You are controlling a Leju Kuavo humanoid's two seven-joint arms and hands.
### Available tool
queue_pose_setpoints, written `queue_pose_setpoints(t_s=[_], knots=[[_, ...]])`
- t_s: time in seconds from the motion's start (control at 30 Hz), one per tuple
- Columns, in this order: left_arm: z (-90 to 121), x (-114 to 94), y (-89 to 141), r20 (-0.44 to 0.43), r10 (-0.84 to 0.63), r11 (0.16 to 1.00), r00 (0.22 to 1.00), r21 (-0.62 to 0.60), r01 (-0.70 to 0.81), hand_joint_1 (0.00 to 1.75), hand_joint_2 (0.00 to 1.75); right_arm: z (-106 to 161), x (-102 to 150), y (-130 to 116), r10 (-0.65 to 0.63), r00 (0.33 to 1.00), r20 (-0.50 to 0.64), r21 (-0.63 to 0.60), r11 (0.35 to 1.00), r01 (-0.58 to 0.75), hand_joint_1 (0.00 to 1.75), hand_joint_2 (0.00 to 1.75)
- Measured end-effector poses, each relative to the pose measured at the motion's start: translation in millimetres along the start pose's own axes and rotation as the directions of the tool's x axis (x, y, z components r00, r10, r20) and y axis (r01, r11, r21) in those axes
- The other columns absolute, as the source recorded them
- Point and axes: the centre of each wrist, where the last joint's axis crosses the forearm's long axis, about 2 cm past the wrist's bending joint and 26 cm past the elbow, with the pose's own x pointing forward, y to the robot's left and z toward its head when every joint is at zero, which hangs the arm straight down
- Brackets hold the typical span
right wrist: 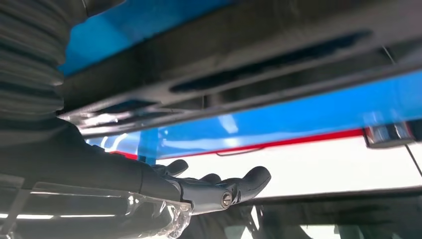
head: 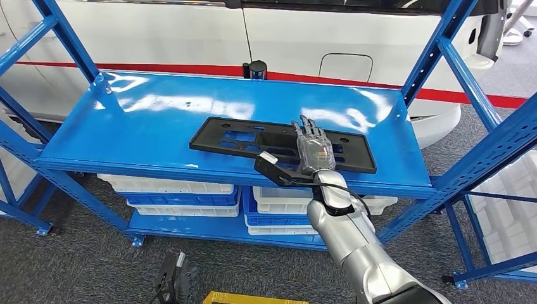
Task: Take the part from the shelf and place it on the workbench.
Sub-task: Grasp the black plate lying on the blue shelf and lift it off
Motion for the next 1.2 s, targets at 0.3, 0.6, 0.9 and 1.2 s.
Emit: queue_pose_setpoints(t_s=[0.3,0.6,0.9,1.2], knots=[[-0.1,0.3,-0.4,-0.001,0.000,1.000,1.000,-0.001,0.000,0.00,0.00,-1.3,-2.1,0.8,0.011,1.000,-0.009,0.014,1.000,-0.011,0.00,1.75],[-0.1,0.5,-0.3,-0.001,0.003,1.000,1.000,0.002,-0.003,0.00,0.00,-1.6,-3.5,1.7,0.008,1.000,0.007,0.015,1.000,-0.008,1.75,1.75],[-0.2,0.6,-0.1,0.014,0.000,1.000,1.000,0.012,0.000,0.00,1.75,-2.4,-0.8,0.8,-0.013,1.000,0.024,-0.001,1.000,0.013,1.75,1.75],[-0.2,0.8,-0.3,0.018,-0.001,1.000,1.000,0.006,0.001,0.00,1.75,-2.5,0.9,0.8,-0.015,0.999,0.035,-0.003,1.000,0.015,1.75,1.75]])
